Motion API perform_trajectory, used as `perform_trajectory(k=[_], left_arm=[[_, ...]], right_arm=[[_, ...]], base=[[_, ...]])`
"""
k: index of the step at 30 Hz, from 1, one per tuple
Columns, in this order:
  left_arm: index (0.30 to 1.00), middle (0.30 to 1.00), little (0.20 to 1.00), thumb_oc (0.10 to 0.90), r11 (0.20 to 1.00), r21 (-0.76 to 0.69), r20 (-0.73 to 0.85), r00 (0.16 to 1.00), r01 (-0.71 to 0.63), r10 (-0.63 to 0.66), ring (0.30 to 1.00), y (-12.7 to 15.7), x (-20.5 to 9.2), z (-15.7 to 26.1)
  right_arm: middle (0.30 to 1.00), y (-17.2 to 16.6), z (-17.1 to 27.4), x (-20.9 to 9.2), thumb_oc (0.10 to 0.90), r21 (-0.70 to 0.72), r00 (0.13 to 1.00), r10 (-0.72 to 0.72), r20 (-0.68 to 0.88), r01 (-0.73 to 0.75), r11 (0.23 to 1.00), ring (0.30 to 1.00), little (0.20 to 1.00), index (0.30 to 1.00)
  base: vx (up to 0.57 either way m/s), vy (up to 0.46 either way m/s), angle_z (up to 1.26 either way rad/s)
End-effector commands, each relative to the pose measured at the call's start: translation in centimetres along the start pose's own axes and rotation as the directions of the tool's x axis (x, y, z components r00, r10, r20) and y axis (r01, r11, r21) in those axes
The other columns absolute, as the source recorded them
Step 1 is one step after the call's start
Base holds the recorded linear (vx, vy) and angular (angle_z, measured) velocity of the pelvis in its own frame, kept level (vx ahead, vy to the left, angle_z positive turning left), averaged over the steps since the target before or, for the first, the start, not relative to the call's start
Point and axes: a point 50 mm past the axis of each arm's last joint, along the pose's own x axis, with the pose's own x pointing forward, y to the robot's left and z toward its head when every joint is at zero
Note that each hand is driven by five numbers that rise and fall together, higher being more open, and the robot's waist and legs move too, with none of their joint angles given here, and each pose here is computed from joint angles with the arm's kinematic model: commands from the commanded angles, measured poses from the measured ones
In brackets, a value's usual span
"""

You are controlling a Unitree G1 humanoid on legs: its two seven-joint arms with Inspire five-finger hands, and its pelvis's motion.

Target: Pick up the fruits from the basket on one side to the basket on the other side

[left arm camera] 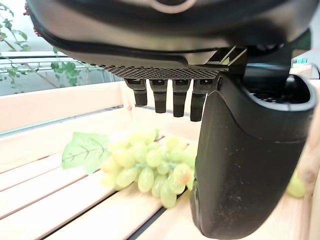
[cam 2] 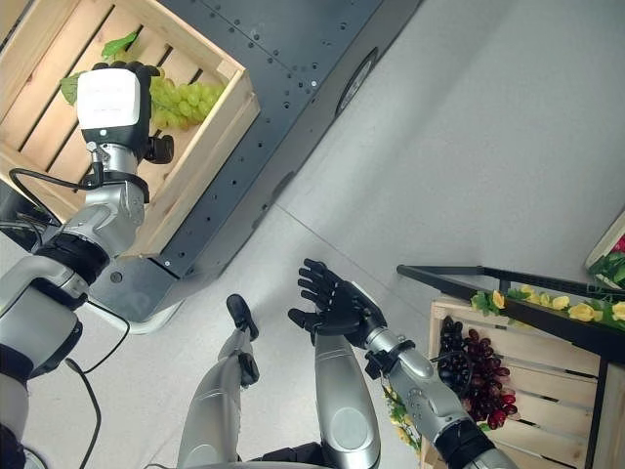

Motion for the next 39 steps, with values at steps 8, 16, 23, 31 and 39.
perform_trajectory(k=[8,16,23,31,39], left_arm=[[0.9,0.9,0.9,0.8,0.963,0.065,-0.156,0.95,-0.262,0.269,0.9,7.5,4.3,-2.5],[0.9,0.9,0.9,0.8,0.969,0.081,-0.126,0.962,-0.233,0.241,0.9,7.2,4.6,-1.5],[0.9,0.9,0.9,0.8,0.975,0.085,-0.134,0.967,-0.207,0.217,0.9,6.7,4.6,-1.1],[0.9,0.9,0.9,0.8,0.995,0.098,-0.142,0.99,0.004,0.01,0.9,4.6,4.2,-1.3],[0.9,0.9,0.9,0.8,0.987,0.069,-0.169,0.977,0.146,-0.133,0.9,3.0,3.6,-1.4]], right_arm=[[0.9,2.3,2.4,1.1,0.8,0.015,0.979,0.074,0.192,-0.079,0.997,0.9,0.9,0.9],[0.9,2.6,1.8,1.2,0.8,0.029,0.979,0.078,0.187,-0.085,0.996,0.9,0.9,0.9],[0.9,2.8,2.0,1.7,0.8,0.031,0.977,0.078,0.199,-0.086,0.996,0.9,0.9,0.9],[0.9,3.0,2.0,2.1,0.8,0.022,0.976,0.101,0.195,-0.108,0.994,0.9,0.9,0.9],[0.9,3.2,2.9,2.8,0.8,0.02,0.971,0.099,0.216,-0.106,0.994,0.9,0.9,0.9]], base=[[0.0,-0.015,0.0],[0.03,-0.007,-0.04],[0.01,-0.007,-0.02],[-0.01,-0.001,-0.04],[-0.05,-0.011,0.01]])
